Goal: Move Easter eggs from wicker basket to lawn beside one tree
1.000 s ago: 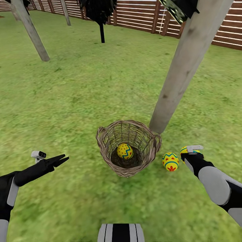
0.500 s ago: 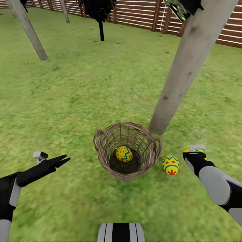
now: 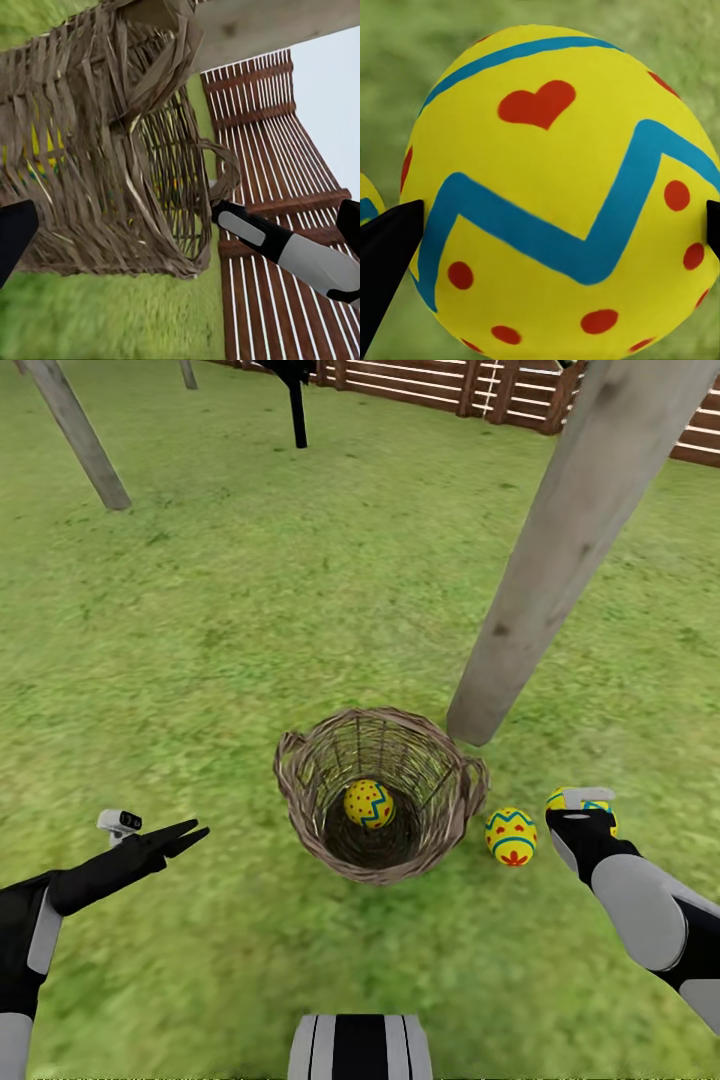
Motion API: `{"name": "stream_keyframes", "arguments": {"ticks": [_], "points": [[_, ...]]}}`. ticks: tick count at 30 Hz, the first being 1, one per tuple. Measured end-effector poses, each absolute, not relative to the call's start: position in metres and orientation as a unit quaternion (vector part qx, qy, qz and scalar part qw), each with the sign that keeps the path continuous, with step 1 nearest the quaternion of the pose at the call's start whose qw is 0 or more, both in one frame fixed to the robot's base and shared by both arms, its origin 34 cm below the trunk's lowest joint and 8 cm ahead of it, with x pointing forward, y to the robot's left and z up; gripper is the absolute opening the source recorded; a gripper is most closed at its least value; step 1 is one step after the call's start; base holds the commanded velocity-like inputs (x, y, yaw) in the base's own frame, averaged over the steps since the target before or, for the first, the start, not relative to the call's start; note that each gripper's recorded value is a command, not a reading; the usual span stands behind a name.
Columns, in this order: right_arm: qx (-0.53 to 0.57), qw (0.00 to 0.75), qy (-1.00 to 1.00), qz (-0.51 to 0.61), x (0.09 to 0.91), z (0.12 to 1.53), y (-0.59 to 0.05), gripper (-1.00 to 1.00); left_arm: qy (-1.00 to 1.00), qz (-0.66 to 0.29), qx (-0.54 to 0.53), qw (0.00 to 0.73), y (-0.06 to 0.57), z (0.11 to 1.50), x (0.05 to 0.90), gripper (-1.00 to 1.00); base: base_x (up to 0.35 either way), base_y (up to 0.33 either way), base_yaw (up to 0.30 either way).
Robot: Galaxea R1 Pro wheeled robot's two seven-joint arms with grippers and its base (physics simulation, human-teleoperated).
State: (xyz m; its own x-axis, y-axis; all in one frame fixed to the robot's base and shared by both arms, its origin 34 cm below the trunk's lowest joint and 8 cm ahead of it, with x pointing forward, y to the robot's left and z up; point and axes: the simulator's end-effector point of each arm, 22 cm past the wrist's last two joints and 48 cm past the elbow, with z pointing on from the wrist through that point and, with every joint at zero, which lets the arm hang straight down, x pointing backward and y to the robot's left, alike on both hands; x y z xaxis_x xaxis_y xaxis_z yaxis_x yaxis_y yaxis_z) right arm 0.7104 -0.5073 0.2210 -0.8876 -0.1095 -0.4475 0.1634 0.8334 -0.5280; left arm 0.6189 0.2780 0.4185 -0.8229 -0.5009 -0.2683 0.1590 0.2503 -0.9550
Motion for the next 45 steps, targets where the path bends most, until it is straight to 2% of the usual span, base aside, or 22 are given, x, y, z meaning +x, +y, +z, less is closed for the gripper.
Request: {"name": "stream_keyframes", "arguments": {"ticks": [28,33,45], "points": [[0.008,0.205,0.921,-0.332,0.683,0.170,-0.520,-1.00,0.753,-0.595,-0.150,0.235,0.279,0.360,0.607,1.00,0.000,0.000,0.000],[0.008,0.205,0.921,-0.332,0.683,0.170,-0.521,-1.00,0.753,-0.595,-0.150,0.236,0.279,0.361,0.607,1.00,0.234,-0.077,0.000],[-0.008,0.191,0.923,-0.335,0.676,0.157,-0.521,-1.00,0.754,-0.596,-0.163,0.225,0.277,0.345,0.601,1.00,0.010,-0.003,0.000]]}}
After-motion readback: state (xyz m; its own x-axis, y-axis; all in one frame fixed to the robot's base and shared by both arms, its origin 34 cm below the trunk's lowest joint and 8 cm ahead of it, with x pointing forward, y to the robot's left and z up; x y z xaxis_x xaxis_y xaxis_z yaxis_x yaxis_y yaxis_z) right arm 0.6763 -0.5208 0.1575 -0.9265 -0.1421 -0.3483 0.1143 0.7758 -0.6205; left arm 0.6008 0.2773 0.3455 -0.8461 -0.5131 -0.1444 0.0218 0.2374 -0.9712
